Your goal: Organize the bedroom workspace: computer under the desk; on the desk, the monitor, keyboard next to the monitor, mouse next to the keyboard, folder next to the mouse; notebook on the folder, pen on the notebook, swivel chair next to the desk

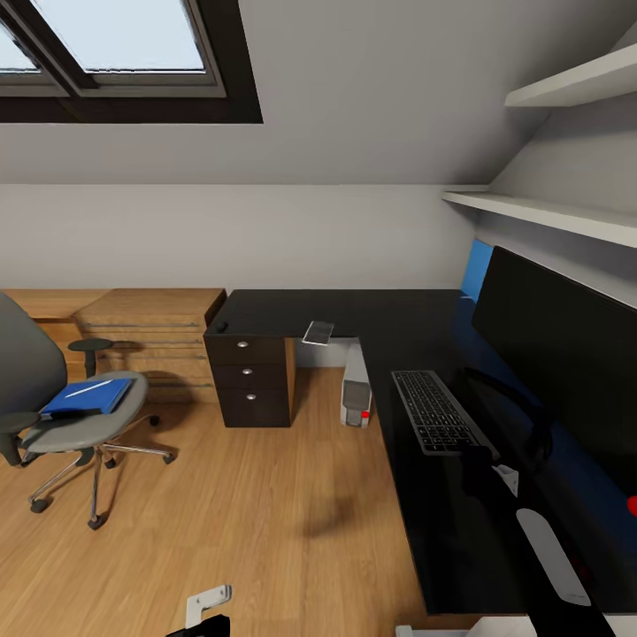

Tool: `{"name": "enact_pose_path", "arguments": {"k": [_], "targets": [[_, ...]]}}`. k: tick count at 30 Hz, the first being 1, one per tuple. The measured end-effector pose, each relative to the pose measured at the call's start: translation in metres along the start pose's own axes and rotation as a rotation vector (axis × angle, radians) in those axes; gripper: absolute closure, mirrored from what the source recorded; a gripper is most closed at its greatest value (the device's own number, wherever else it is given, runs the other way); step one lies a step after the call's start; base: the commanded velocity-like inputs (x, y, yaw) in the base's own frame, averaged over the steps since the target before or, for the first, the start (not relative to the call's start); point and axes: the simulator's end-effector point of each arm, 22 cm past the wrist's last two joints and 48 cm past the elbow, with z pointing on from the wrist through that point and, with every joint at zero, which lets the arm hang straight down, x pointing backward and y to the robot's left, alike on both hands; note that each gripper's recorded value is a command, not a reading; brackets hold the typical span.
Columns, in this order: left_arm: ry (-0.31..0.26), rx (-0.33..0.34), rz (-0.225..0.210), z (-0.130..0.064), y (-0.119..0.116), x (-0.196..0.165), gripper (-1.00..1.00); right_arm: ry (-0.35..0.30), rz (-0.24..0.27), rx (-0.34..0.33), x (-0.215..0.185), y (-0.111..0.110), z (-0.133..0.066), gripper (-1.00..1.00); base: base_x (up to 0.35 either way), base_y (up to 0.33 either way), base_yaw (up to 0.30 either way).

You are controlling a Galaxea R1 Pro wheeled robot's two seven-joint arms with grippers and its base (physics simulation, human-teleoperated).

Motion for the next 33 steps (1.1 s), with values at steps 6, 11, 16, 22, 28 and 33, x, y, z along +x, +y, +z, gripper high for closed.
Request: {"name": "enact_pose_path", "arguments": {"k": [6,11,16,22,28,33], "targets": [[-0.001,0.0,0.001,-0.0001,-0.0001,-0.0002,-1.0,0.0,-0.001,0.0,-0.0001,0.0,-0.0001,1.0,0.113,0.0,0.0],[0.0,0.0,0.0,0.0,0.0,0.0002,-1.0,0.0,-0.001,0.0,0.0001,-0.0001,0.0,1.0,0.006,0.0,0.0],[0.0,0.0,0.0,0.0,0.0,-0.0002,-1.0,0.0,-0.003,0.001,0.0001,-0.0001,0.0,-1.0,0.0,0.0,0.0],[0.0,0.0,0.0,0.0,0.0,-0.0001,-1.0,0.001,-0.003,0.0,0.0002,0.0,0.0,-1.0,0.0,0.0,0.0],[0.0,0.0,0.001,0.0,0.0,0.0001,-1.0,0.001,-0.003,-0.001,0.0002,0.0005,0.0,-1.0,-0.013,-0.015,0.0],[0.0,0.0,0.001,0.0,0.0,0.0002,-1.0,0.001,-0.003,-0.001,0.0002,0.0006,0.0,-1.0,-0.073,-0.082,0.0]]}}
